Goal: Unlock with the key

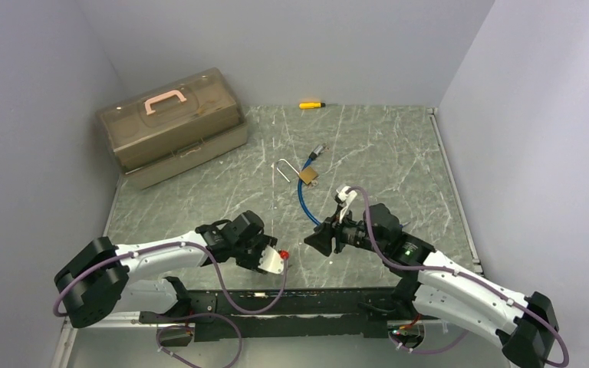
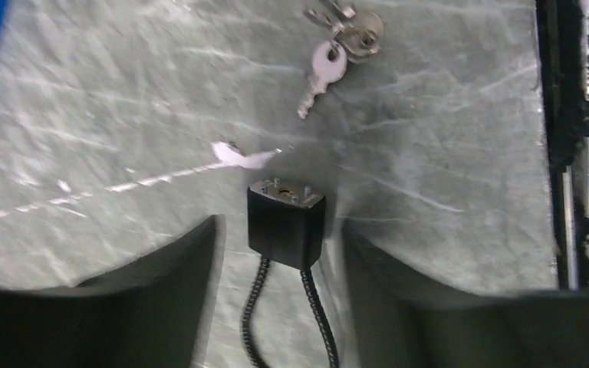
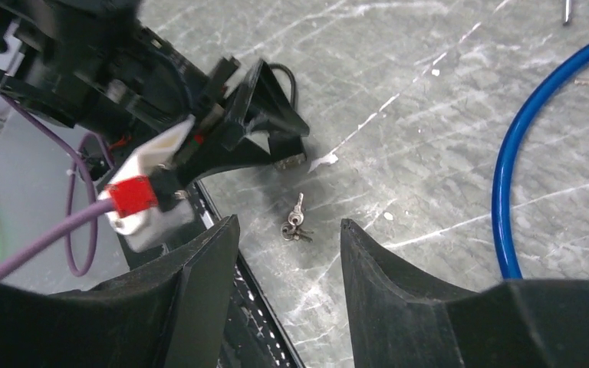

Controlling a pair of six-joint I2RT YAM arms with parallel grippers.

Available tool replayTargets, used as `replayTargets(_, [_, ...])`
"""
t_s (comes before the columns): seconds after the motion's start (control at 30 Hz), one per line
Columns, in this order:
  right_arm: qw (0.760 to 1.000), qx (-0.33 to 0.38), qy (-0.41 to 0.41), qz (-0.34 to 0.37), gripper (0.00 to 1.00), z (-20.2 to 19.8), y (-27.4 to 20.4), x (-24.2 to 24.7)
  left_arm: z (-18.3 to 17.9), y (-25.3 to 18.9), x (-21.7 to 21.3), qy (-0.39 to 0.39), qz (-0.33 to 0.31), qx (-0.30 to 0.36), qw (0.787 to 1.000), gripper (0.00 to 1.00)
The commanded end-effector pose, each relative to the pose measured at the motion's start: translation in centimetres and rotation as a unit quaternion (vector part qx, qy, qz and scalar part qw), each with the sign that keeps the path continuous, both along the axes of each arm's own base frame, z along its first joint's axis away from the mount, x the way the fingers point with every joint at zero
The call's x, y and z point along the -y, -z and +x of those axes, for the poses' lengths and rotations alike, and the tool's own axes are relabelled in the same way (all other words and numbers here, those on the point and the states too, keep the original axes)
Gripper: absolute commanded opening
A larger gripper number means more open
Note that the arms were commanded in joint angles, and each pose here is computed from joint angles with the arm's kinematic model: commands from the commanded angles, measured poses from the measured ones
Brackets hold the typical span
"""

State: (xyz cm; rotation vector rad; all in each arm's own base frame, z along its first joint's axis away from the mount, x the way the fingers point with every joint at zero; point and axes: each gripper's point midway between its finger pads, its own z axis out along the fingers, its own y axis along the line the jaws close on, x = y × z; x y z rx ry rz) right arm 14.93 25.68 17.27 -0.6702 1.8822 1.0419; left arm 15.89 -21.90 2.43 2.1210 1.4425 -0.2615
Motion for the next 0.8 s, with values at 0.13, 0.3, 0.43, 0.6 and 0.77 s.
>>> replayTargets(0.13, [1.000,-0.010,-0.007,-0.028,0.51,0.8,1.9,-0.9,1.0,-5.6,2.8,-0.028,-0.067,-0.023,0.997,0.99])
replayTargets(0.3, [0.998,-0.017,-0.049,-0.040,0.48,0.2,2.8,-2.3,1.3,-14.0,0.2,-0.081,-0.057,-0.115,0.988,0.99])
replayTargets(0.43, [0.993,-0.005,-0.086,-0.084,0.47,0.1,4.2,-3.9,4.2,-19.7,-3.8,-0.202,-0.046,-0.159,0.965,0.99])
replayTargets(0.6, [0.983,-0.001,-0.132,-0.130,0.46,-0.8,6.2,-6.4,7.0,-21.1,-8.5,-0.326,-0.039,-0.176,0.928,0.99])
replayTargets(0.77, [0.971,0.002,-0.169,-0.168,0.47,-2.1,7.6,-8.9,7.4,-18.7,-12.8,-0.386,-0.028,-0.134,0.912,0.99])
